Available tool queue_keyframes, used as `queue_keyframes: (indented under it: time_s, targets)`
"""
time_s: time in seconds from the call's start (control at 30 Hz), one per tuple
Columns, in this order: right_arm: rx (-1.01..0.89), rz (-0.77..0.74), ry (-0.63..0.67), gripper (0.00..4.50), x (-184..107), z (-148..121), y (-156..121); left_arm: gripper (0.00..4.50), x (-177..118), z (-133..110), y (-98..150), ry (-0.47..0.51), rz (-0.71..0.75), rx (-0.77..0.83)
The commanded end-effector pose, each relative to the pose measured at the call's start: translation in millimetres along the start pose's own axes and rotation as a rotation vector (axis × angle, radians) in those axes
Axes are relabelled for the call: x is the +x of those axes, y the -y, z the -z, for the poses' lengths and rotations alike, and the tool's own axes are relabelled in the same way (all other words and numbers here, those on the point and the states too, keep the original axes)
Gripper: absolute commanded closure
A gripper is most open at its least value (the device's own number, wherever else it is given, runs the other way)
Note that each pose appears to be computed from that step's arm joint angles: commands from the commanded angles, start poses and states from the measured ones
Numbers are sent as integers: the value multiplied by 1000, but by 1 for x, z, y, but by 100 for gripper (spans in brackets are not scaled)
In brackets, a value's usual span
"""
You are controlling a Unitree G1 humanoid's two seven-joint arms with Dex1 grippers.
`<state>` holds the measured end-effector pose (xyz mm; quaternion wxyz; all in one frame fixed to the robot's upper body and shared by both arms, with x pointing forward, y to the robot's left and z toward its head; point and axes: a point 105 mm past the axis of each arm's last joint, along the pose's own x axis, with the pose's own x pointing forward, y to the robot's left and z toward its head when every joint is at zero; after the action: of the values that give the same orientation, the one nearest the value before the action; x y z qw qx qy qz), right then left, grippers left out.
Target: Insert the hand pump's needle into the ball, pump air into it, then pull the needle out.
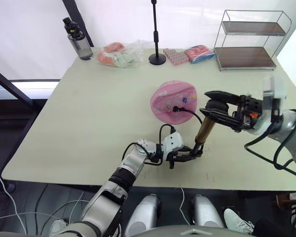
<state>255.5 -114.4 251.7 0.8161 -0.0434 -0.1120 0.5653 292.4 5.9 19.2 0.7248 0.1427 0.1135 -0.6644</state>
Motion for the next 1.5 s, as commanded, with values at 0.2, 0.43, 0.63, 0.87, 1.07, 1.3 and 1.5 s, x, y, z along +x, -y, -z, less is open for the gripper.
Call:
queue_keyframes:
  time_s: [0.2,0.43,0.63,0.87,1.07,1.3,1.5]
  targets:
    - [-143,17,84,248,-5,-48,0,342,-1,38,16,-156,53,-58]
    - [-160,0,72,248,-7,-54,-2,342,1,35,19,-150,63,-39]
    - [-151,-20,36,248,-8,-37,-10,342,1,35,21,-145,68,-38]
    - [-154,-6,57,248,-12,-43,-6,342,1,34,21,-142,68,-26]
    - [-156,4,79,248,-17,-53,-3,342,3,32,23,-140,77,-15]
    - [-163,13,89,248,-20,-63,0,342,6,27,24,-131,94,2]
    - [-162,18,98,248,-24,-69,1,342,9,24,25,-124,103,12]
